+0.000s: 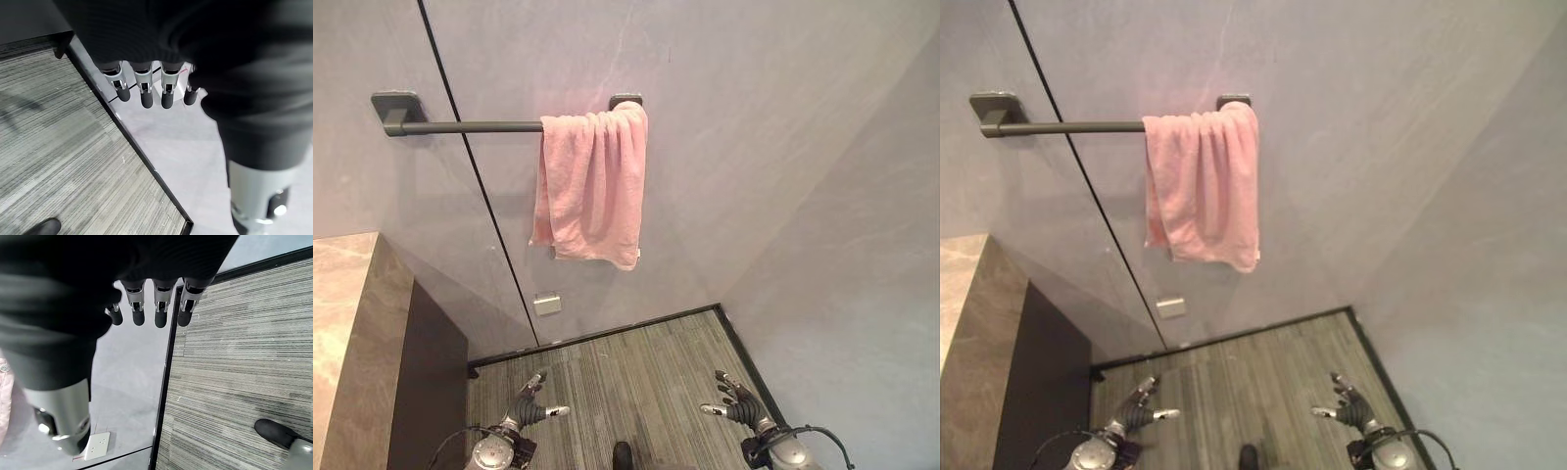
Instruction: Put brush and paste in cup on sink, flatten towel.
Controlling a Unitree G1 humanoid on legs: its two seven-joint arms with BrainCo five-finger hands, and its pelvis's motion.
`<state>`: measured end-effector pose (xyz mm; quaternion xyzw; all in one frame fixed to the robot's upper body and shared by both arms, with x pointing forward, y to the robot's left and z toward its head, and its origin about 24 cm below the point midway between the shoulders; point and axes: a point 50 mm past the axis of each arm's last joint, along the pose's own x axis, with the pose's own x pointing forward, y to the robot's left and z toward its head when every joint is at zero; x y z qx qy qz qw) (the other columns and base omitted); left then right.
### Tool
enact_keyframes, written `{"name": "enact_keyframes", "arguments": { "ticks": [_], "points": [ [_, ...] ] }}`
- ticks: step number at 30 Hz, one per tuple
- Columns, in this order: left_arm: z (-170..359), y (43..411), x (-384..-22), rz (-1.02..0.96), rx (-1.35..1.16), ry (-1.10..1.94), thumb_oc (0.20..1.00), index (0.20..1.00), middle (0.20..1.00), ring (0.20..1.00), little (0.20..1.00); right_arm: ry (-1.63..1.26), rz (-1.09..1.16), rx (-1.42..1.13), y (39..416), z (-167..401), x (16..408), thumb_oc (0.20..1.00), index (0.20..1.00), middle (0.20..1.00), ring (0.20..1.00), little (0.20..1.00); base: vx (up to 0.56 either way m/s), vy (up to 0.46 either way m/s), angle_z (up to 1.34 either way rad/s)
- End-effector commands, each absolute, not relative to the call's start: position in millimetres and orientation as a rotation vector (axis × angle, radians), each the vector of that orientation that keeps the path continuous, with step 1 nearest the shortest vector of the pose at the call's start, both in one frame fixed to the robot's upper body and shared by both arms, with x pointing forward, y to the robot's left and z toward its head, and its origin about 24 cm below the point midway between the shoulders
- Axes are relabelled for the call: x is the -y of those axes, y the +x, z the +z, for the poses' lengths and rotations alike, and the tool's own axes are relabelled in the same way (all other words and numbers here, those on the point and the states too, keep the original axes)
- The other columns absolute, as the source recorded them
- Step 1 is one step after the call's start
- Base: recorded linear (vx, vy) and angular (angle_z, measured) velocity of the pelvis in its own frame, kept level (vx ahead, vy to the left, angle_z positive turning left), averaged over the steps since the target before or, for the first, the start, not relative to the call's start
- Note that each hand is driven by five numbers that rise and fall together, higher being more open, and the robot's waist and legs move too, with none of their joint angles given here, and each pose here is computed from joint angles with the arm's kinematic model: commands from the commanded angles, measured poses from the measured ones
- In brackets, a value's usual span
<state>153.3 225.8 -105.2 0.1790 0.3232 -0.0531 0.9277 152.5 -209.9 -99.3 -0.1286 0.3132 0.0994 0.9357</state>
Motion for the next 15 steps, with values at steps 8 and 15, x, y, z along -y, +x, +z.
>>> {"name": "enact_keyframes", "arguments": {
  "ticks": [8,15],
  "points": [
    [-92.1,181.9,-229.2,-0.066,-0.565,0.393,1.000,1.000,1.000,1.000,1.000,-0.284,0.236,-0.520,167.9,-83.7,200.9,1.000,1.000,1.000,1.000,1.000,0.04,0.035,0.66],
    [-87.4,177.8,-233.6,-0.078,-0.550,0.399,1.000,1.000,1.000,1.000,1.000,-0.258,0.236,-0.508,174.3,-82.1,195.7,1.000,1.000,1.000,1.000,1.000,0.16,0.222,-0.24]
  ]
}}
